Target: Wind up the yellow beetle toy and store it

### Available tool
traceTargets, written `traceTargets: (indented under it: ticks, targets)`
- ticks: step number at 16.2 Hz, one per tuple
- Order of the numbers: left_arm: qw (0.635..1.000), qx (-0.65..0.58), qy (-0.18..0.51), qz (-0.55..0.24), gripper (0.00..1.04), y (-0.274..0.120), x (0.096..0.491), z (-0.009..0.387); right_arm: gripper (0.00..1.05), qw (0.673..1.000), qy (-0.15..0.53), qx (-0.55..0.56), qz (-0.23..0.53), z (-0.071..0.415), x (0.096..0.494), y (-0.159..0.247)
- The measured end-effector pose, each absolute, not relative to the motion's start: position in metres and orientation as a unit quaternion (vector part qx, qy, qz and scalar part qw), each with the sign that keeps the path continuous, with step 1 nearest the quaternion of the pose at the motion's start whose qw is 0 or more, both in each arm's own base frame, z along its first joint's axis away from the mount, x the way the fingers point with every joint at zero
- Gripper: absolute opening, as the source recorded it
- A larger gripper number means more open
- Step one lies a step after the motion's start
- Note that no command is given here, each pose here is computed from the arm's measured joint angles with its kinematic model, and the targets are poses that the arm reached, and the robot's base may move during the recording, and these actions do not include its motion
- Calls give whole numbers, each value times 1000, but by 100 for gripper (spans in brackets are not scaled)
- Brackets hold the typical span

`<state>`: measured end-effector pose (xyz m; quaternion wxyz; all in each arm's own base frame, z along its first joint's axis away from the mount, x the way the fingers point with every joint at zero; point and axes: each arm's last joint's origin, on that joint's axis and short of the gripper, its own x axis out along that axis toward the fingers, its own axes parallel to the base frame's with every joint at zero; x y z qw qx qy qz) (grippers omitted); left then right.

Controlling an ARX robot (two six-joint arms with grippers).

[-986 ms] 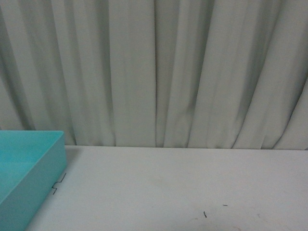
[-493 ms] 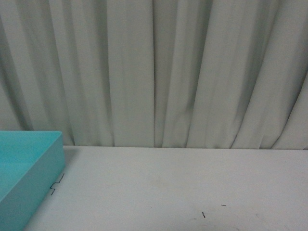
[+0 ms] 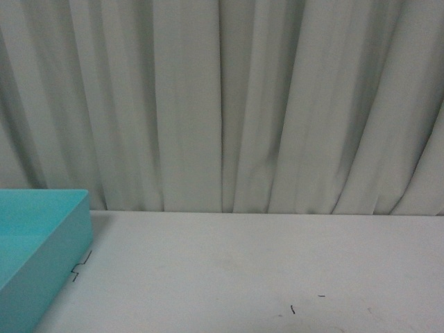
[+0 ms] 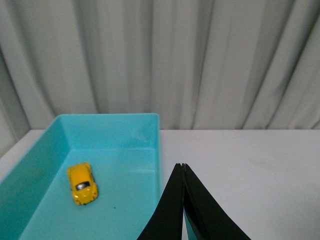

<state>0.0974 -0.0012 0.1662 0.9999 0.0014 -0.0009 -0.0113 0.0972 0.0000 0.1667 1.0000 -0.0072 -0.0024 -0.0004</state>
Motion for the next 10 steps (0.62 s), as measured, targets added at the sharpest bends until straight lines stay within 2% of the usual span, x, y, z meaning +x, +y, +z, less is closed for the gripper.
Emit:
traceTargets:
  ticks: [10]
  targets:
    - [1000,1,-1,1,3,0,97,166,98,1000,-2,-7,0,167,97,0]
